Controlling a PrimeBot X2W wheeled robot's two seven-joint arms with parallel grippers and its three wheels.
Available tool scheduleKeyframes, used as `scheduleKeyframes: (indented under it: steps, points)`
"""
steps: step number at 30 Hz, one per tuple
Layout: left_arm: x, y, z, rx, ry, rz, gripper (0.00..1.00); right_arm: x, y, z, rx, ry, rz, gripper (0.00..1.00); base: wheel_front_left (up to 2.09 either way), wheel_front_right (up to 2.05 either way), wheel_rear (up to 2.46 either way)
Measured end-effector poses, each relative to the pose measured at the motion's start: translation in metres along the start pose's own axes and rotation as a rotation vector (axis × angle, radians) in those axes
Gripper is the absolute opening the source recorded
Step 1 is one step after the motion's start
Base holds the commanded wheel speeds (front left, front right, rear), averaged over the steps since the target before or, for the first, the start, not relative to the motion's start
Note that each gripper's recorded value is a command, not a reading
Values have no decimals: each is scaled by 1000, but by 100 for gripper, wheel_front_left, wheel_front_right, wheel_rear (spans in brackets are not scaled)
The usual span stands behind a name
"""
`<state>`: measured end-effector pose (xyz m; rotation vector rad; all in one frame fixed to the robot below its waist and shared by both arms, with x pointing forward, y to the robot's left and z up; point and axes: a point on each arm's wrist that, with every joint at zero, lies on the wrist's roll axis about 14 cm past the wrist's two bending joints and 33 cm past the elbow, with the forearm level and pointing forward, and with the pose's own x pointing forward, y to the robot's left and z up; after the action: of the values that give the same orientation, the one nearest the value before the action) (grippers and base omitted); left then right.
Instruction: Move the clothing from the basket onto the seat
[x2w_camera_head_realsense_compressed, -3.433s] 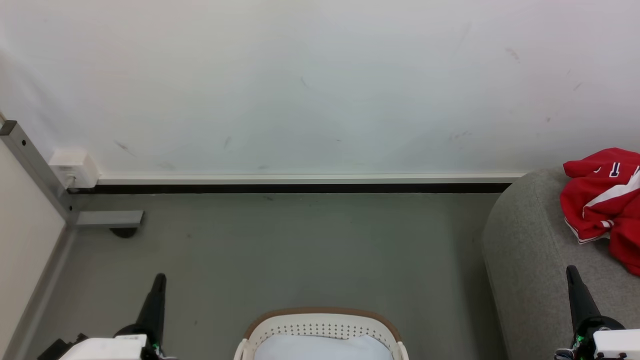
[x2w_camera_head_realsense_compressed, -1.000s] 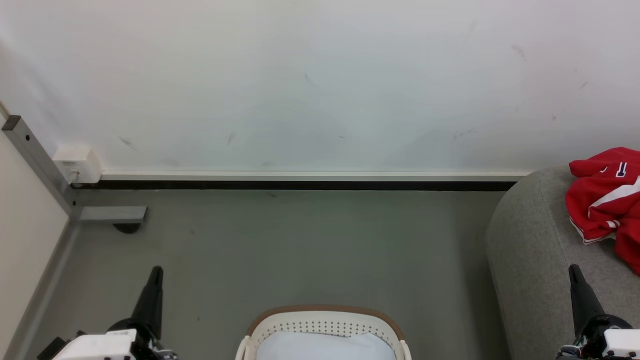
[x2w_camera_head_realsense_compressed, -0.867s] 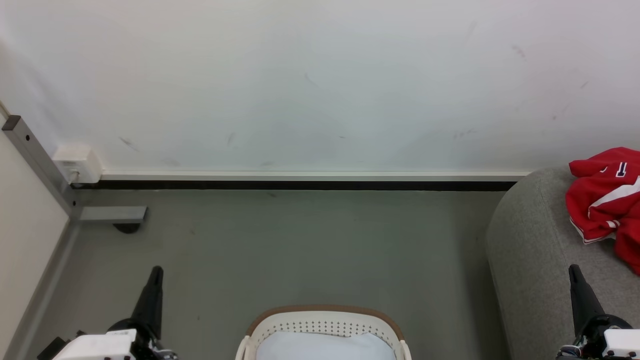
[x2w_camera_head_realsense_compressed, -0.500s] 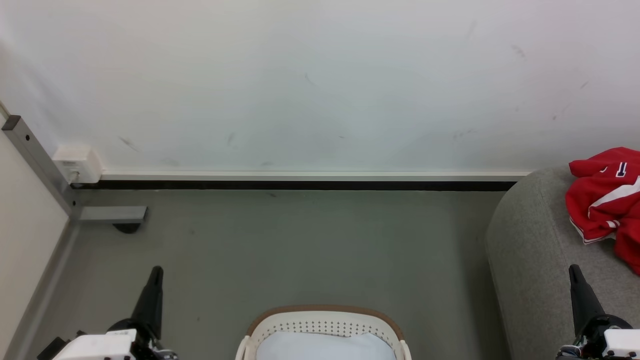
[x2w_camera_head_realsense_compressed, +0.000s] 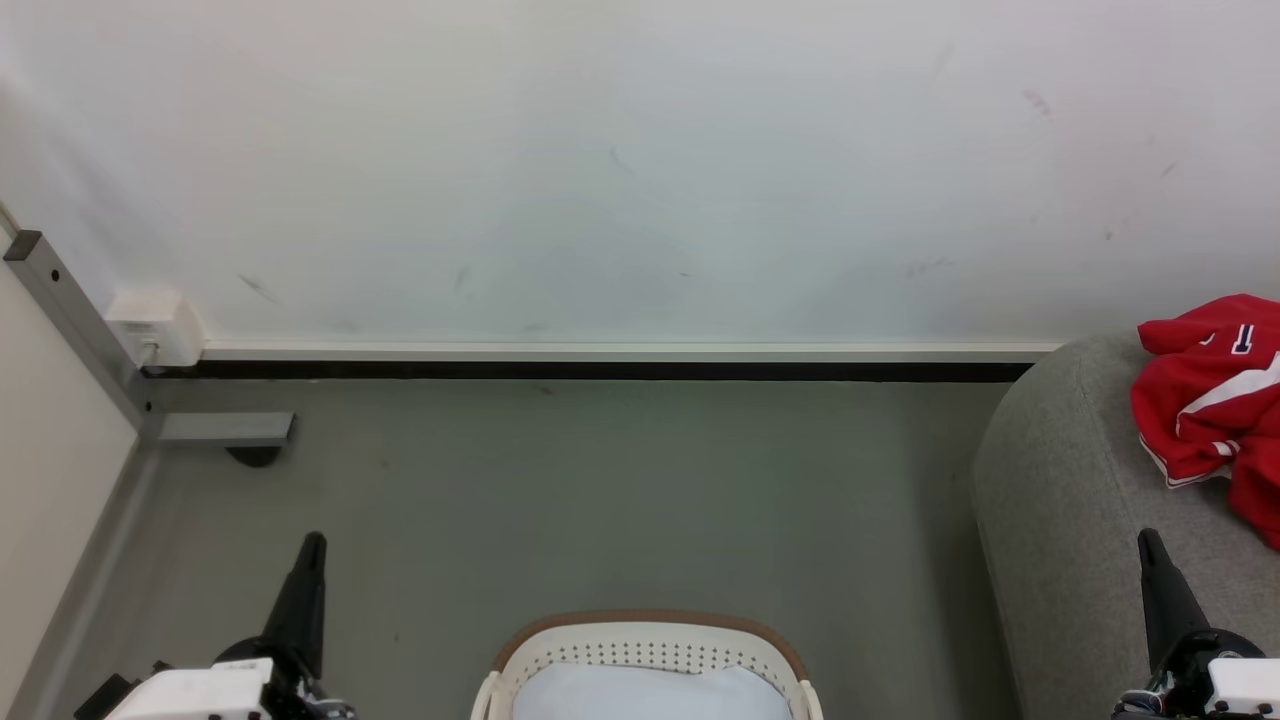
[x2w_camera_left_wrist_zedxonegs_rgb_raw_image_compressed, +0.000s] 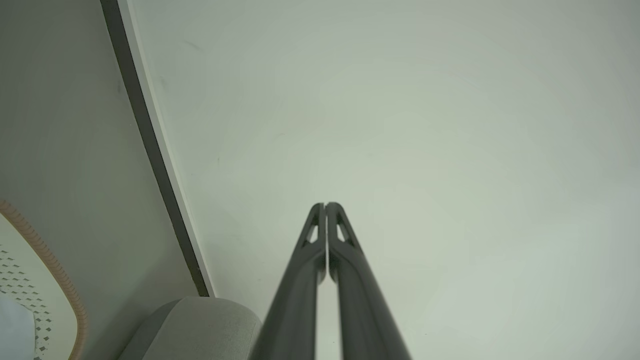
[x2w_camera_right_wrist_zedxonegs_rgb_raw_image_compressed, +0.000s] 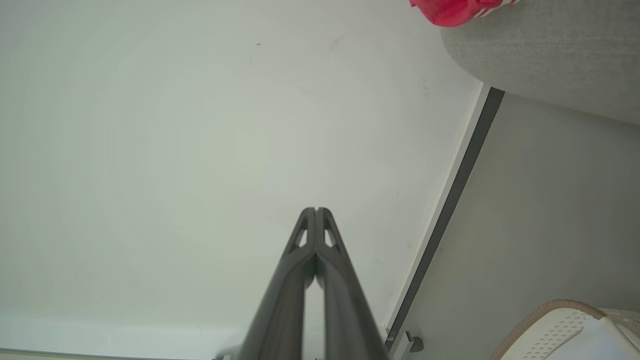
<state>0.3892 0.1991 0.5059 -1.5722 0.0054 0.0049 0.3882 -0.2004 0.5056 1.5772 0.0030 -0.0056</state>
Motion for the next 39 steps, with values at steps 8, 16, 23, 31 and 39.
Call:
scheduleKeyframes:
  steps: [8,16,23,31,39]
  points:
    - [0,0,0,0,0,0,0,0,0,0,-1,0,0,0,0,0,0]
    - [0,0,0,0,0,0,0,0,0,0,-2,0,0,0,0,0,0]
    - [0,0,0,0,0,0,0,0,0,0,-2,0,0,0,0,0,0]
    - [0,0,0,0,0,0,0,0,0,0,-1,0,0,0,0,0,0]
    - [0,0,0,0,0,0,0,0,0,0,-1,2,0,0,0,0,0]
